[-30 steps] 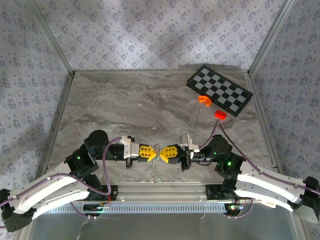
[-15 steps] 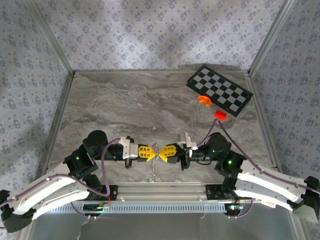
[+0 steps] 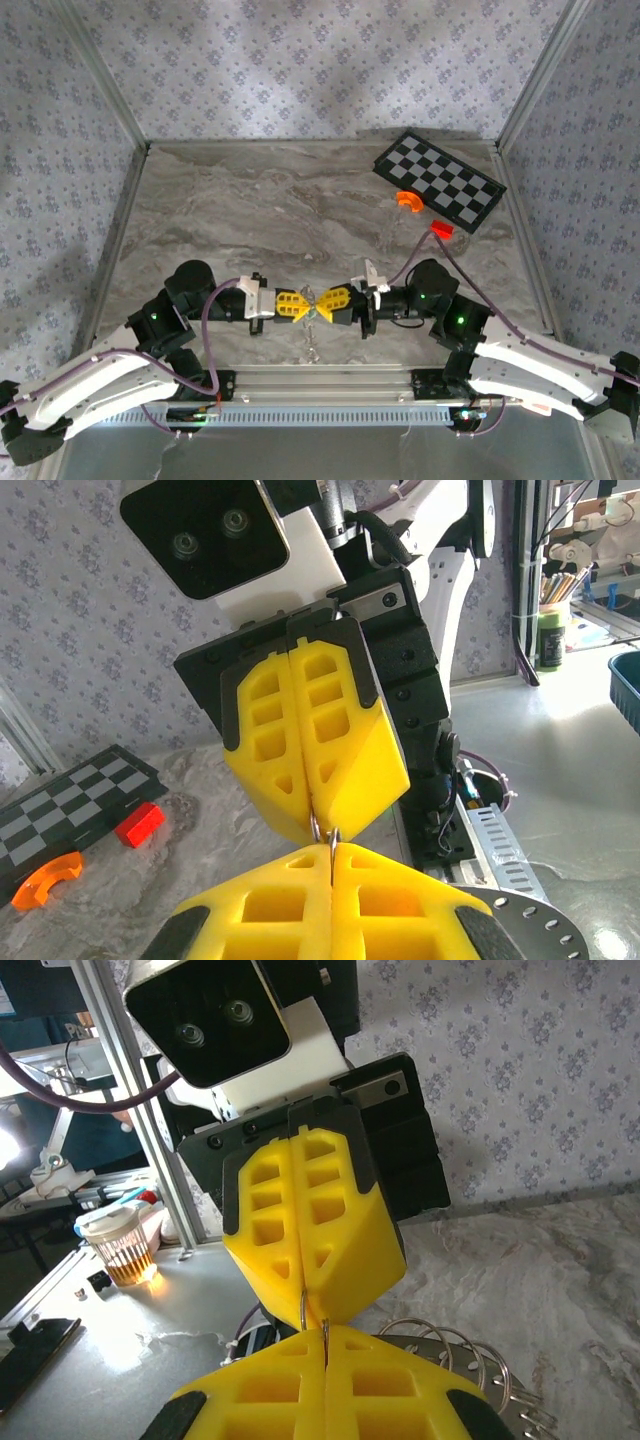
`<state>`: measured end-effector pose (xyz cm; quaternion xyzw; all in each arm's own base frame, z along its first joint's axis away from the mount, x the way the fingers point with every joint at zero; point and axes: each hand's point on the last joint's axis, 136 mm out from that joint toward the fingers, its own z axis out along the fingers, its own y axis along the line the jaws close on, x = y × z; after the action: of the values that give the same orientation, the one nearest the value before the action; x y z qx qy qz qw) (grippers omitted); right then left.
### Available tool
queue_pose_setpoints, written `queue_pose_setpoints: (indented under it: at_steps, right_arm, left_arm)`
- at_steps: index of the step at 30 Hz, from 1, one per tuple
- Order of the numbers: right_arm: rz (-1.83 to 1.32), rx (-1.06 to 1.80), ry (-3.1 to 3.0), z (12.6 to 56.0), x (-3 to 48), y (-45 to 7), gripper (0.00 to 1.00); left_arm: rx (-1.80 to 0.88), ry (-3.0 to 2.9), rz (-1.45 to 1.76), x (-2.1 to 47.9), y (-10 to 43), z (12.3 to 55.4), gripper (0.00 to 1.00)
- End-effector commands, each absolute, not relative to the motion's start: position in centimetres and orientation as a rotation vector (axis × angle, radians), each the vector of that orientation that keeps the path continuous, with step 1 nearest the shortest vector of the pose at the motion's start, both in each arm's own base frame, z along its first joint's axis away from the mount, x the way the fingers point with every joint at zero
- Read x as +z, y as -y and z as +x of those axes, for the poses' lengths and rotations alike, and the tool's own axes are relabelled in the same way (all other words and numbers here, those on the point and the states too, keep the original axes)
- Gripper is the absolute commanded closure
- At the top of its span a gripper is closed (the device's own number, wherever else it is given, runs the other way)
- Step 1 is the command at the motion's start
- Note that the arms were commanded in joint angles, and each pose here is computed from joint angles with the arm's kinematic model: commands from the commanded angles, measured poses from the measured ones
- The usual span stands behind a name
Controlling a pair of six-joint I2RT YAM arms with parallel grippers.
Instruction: Put the keys on the keyring
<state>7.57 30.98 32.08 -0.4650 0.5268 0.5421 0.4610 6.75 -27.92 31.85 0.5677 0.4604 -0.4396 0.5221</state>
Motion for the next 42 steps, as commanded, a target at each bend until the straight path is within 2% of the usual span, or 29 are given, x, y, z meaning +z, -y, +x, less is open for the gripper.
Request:
queue_pose_setpoints:
  at_steps: [1, 9, 14, 23, 31, 38, 42]
  right_arm:
    - [-1.128, 1.347, -1.335, 7.9, 32.6, -31.3, 1.00]
    - [-1.117, 1.346, -1.373, 8.3, 32.5, -31.6, 0.98]
    - [-1.118, 1.351, -1.384, 8.3, 32.4, -31.6, 0.94]
    - [-1.107, 1.344, -1.394, 8.4, 32.4, -31.5, 0.78]
    - [-1.090, 1.330, -1.418, 8.8, 32.2, -31.4, 0.77]
    - [-1.081, 1.326, -1.420, 8.9, 32.3, -31.1, 0.61]
    - [-1.072, 1.321, -1.411, 9.0, 32.7, -30.8, 0.56]
  left_arm:
    - [-1.039, -0.990, 1.332, 35.1, 27.6, 6.3, 1.00]
    - [-1.014, -0.982, 1.319, 35.3, 27.3, 6.4, 1.00]
    - [-1.010, -0.985, 1.314, 35.3, 27.3, 6.5, 1.00]
    - [-1.002, -0.987, 1.302, 35.3, 27.2, 6.7, 1.00]
    - [-1.007, -0.986, 1.303, 35.2, 27.2, 6.6, 1.00]
    - [-1.007, -0.982, 1.296, 35.3, 27.1, 6.6, 1.00]
    - [-1.007, -0.986, 1.288, 35.3, 27.1, 6.7, 1.00]
